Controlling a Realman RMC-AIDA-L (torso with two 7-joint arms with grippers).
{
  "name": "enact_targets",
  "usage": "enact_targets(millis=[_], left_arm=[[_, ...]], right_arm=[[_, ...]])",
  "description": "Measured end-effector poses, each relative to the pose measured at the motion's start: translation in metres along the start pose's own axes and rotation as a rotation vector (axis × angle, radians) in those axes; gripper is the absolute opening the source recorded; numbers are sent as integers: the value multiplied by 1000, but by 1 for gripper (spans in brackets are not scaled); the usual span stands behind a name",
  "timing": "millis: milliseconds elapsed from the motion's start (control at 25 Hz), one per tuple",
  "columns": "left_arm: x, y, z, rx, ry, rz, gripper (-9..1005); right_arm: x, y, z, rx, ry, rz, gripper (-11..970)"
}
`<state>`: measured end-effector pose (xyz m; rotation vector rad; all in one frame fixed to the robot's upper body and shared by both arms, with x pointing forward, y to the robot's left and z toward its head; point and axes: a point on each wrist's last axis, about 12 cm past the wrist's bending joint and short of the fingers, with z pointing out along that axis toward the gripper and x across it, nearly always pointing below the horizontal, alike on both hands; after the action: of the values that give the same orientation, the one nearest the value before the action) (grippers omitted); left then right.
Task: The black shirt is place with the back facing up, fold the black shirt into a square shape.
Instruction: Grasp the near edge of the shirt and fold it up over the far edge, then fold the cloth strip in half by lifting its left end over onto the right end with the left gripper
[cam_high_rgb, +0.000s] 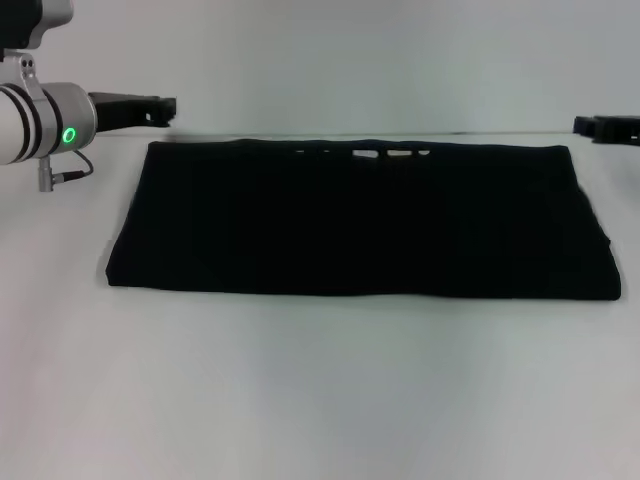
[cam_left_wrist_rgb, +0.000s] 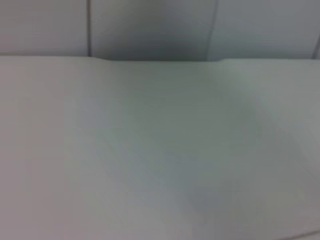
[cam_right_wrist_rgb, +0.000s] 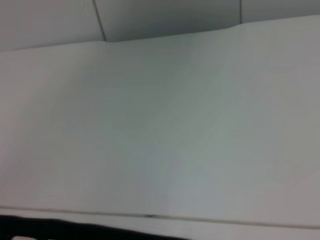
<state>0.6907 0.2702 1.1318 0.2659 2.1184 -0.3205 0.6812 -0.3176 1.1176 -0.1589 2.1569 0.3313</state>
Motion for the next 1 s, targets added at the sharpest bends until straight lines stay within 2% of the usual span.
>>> enact_targets(millis=[80, 280, 440, 520, 600, 720, 800, 880, 960, 1000], left_arm=[[2, 2, 2, -55, -23, -17, 156], [4, 8, 2, -137, -56, -40, 253], [3, 14, -4, -124, -71, -80, 331], [2, 16, -15, -49, -67, -111, 400], [2, 10, -28, 91, -39, -124, 470], [5, 4, -51, 288, 3, -154, 585], [9, 3, -64, 375, 40, -184, 677], [16, 8, -75, 424, 87, -233, 769], [19, 10, -79, 441, 107, -255, 936], [28, 14, -88, 465, 144, -302, 937]], right_arm=[[-2, -5, -1, 43, -21, -1, 192], [-7, -8, -3, 62, -39, -10, 368], [-12, -10, -10, 11, -45, -7, 526], [-12, -11, -17, -45, -50, 16, 609], [-10, -10, -27, -127, -57, 48, 678], [-3, -3, -41, -282, -66, 91, 763], [5, 2, -49, -374, -68, 118, 820], [13, 7, -54, -437, -64, 138, 877], [21, 13, -56, -484, -51, 139, 888], [25, 17, -56, -505, -43, 130, 894]])
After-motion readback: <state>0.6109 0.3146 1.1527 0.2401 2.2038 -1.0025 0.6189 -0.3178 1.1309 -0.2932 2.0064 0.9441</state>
